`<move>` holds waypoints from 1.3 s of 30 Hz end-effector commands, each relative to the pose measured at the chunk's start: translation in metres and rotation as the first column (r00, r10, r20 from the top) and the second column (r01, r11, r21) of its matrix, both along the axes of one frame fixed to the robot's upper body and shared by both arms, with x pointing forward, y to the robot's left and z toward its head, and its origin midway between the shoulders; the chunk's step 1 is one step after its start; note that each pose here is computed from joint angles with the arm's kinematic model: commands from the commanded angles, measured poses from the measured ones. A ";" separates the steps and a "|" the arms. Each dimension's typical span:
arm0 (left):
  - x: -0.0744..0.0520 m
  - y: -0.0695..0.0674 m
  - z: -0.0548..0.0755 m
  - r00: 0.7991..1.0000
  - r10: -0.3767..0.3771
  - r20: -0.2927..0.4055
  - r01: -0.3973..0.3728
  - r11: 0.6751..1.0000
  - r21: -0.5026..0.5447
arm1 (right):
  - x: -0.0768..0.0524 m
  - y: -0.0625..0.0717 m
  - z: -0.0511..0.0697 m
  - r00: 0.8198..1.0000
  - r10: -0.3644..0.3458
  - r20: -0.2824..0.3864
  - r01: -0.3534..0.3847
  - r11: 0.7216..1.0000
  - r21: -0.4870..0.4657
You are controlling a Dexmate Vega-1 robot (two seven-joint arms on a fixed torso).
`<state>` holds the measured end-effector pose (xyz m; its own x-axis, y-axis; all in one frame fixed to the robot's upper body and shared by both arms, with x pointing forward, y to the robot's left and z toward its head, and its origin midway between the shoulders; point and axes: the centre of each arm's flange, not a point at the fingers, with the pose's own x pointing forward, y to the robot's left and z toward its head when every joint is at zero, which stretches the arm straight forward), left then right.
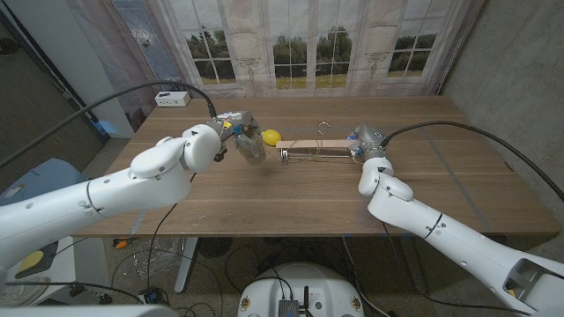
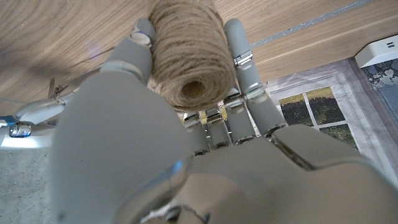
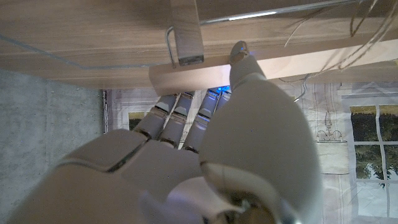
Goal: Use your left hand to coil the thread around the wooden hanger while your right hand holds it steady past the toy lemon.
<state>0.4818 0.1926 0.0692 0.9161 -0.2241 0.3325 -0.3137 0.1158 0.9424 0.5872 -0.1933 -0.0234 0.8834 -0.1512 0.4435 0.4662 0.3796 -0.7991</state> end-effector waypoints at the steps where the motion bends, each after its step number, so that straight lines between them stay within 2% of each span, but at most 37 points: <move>1: 0.022 -0.005 -0.025 0.998 0.028 -0.047 -0.026 0.999 0.038 | 0.016 0.004 -0.007 0.992 0.001 -0.123 -0.004 1.000 -0.027; 8: 0.033 -0.004 -0.036 0.996 0.027 -0.086 -0.025 0.999 0.025 | 0.025 0.007 -0.008 0.988 -0.006 -0.152 0.001 1.000 -0.031; 19: 0.051 -0.006 -0.049 0.985 0.063 -0.159 -0.053 0.996 0.072 | 0.034 0.009 -0.010 0.980 -0.016 -0.197 0.008 0.999 -0.041; 29: 0.054 -0.010 -0.047 0.968 0.115 -0.223 -0.079 0.983 0.163 | 0.033 0.007 -0.009 0.982 -0.006 -0.187 0.000 0.999 -0.033; 35: 0.051 -0.011 -0.043 0.969 0.123 -0.216 -0.084 0.980 0.178 | 0.031 0.003 -0.010 0.985 0.003 -0.170 -0.005 1.000 -0.009; 39: 0.048 -0.010 -0.040 0.971 0.119 -0.208 -0.083 0.981 0.176 | 0.031 0.000 -0.010 0.983 0.029 -0.182 -0.031 1.000 -0.006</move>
